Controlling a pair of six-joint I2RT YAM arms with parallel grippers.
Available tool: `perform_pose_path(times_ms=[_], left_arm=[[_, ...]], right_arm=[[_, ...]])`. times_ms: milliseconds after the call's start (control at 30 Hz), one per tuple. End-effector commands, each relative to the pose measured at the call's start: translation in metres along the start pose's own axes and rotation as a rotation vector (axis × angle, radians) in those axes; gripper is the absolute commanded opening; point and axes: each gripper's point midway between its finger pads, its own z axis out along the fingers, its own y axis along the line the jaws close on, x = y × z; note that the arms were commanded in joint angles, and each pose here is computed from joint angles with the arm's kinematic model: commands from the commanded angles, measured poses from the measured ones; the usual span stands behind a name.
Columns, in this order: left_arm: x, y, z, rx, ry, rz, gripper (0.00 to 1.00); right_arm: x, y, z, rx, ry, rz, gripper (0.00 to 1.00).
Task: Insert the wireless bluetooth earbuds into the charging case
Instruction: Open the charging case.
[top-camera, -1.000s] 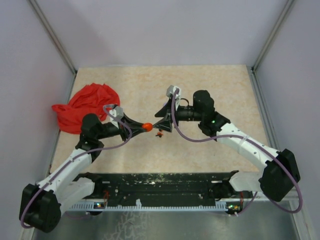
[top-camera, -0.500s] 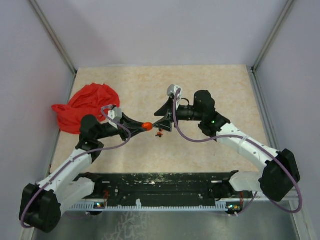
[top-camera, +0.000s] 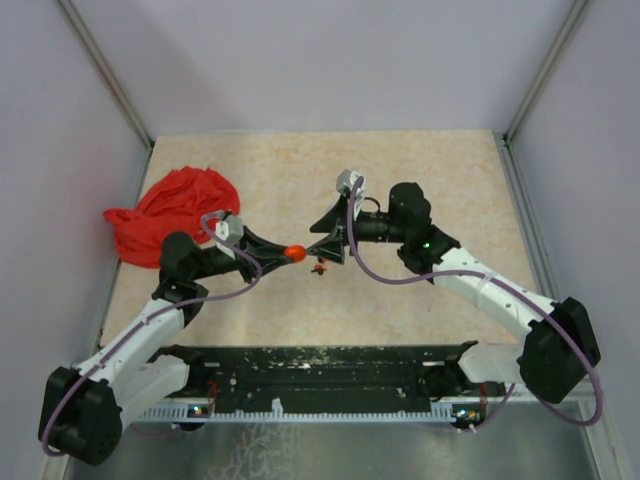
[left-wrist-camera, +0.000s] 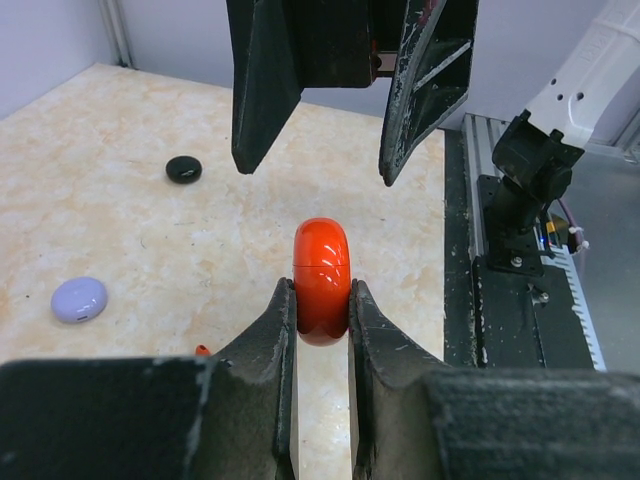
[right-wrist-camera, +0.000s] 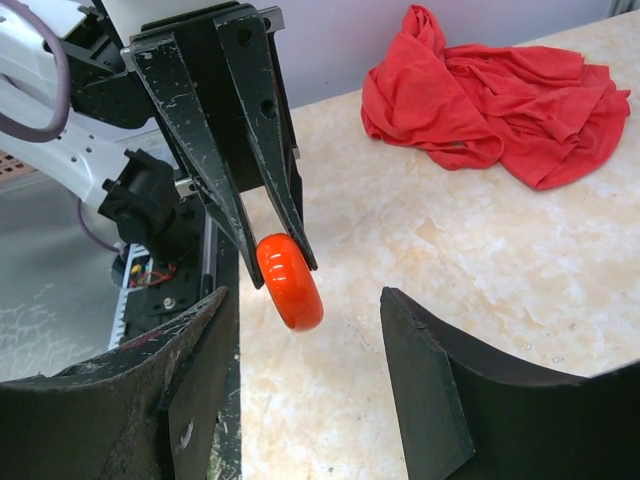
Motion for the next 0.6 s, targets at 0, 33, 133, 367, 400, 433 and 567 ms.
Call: perform_pose_path(times_ms=[0,33,133,367,400,433,567], left_arm=[[-0.0047,-0.0027,-0.0001,0.012,-0.029,0.013,0.01],[-0.005,-0.0029,-0.0001,0.013,-0.032,0.012,0.01],[-0.0046,-0.0035,0.0,0.015,-0.036,0.003,0.01],[-0.0054,-0.0042,0.0004,0.019,-0.045,-0.006,0.01],[-0.0056,-0.004,0.0005,0.019,-0.046,-0.006,0.01],[-0.0056,-0.0039,0.0004,0.017,-0.047,-0.004,0.01],[-0.0076,-0.0034,0.0,0.008,-0.053,-0.007,0.01]], right_arm=[[-0.0202,0.0049,-0.0034,-0.017,-0.062,-0.053,0.61],[-0.0205,0.0053,-0.0032,-0.019,-0.065,-0.052,0.61],[-0.02,0.0061,-0.0023,-0.031,-0.066,-0.047,0.61],[-0.0177,0.0066,-0.0014,-0.036,-0.069,-0.035,0.61],[-0.0177,0.0057,-0.0015,-0.032,-0.068,-0.034,0.61],[-0.017,0.0052,-0.0015,-0.029,-0.065,-0.031,0.61],[-0.0133,0.0012,-0.0011,-0.01,-0.058,-0.018,0.61]])
